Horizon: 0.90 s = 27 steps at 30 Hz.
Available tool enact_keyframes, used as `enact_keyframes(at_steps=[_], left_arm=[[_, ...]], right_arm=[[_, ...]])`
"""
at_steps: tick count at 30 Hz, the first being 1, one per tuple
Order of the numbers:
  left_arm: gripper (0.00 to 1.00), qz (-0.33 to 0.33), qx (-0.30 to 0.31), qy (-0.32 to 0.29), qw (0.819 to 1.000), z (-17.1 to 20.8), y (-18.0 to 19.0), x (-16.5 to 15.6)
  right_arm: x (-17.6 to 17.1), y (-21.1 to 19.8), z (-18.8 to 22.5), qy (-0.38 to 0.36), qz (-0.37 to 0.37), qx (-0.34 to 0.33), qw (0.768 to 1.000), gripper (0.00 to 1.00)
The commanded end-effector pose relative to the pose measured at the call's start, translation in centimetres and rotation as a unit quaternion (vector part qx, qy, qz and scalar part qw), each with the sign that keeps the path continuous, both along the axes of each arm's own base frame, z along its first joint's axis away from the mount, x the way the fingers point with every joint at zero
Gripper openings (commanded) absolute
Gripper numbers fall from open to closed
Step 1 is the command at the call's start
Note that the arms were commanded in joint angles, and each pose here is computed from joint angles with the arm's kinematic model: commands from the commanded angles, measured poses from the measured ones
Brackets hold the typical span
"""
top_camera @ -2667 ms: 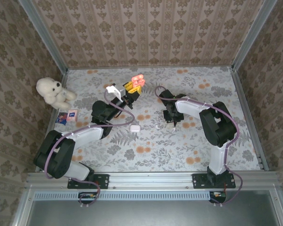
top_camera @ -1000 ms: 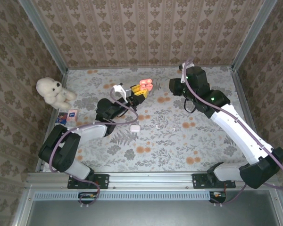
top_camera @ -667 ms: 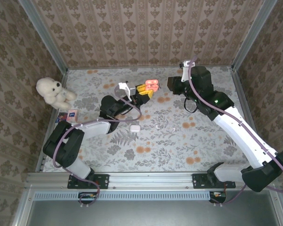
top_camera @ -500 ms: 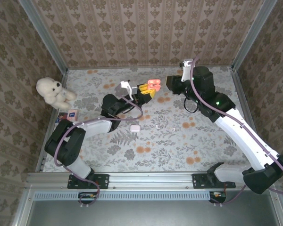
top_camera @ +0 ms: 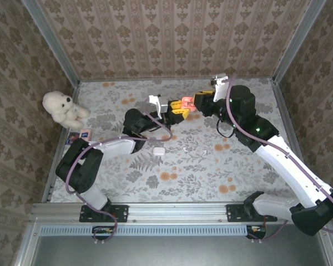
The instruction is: Insert wireless bluetooth earbuds into charging case
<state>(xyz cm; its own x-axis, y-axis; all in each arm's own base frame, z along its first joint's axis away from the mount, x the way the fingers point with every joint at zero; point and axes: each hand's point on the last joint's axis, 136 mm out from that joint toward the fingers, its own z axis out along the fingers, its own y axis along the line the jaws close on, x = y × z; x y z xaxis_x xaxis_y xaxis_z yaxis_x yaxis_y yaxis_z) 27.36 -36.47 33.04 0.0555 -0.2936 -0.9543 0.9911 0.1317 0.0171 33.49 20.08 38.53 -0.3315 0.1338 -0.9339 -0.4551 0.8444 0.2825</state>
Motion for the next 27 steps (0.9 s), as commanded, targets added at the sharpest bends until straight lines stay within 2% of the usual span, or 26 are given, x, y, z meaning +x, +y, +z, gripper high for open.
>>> enact_keyframes(at_steps=[1, 12, 27], left_arm=[[0.0, 0.008, -0.013, -0.055, 0.998, 1.4, -0.1, -0.4], [0.0, 0.076, -0.027, -0.09, 0.993, 2.5, 0.6, 0.6], [0.0, 0.076, -0.033, -0.095, 0.992, 3.2, 0.5, 0.1]], right_arm=[[-1.0, 0.0, 1.9, -0.035, 0.012, 0.011, 0.999, 0.29], [-1.7, 0.3, 2.0, -0.055, 0.026, 0.018, 0.998, 0.29], [-1.0, 0.8, 1.6, -0.051, 0.028, 0.02, 0.998, 0.29]])
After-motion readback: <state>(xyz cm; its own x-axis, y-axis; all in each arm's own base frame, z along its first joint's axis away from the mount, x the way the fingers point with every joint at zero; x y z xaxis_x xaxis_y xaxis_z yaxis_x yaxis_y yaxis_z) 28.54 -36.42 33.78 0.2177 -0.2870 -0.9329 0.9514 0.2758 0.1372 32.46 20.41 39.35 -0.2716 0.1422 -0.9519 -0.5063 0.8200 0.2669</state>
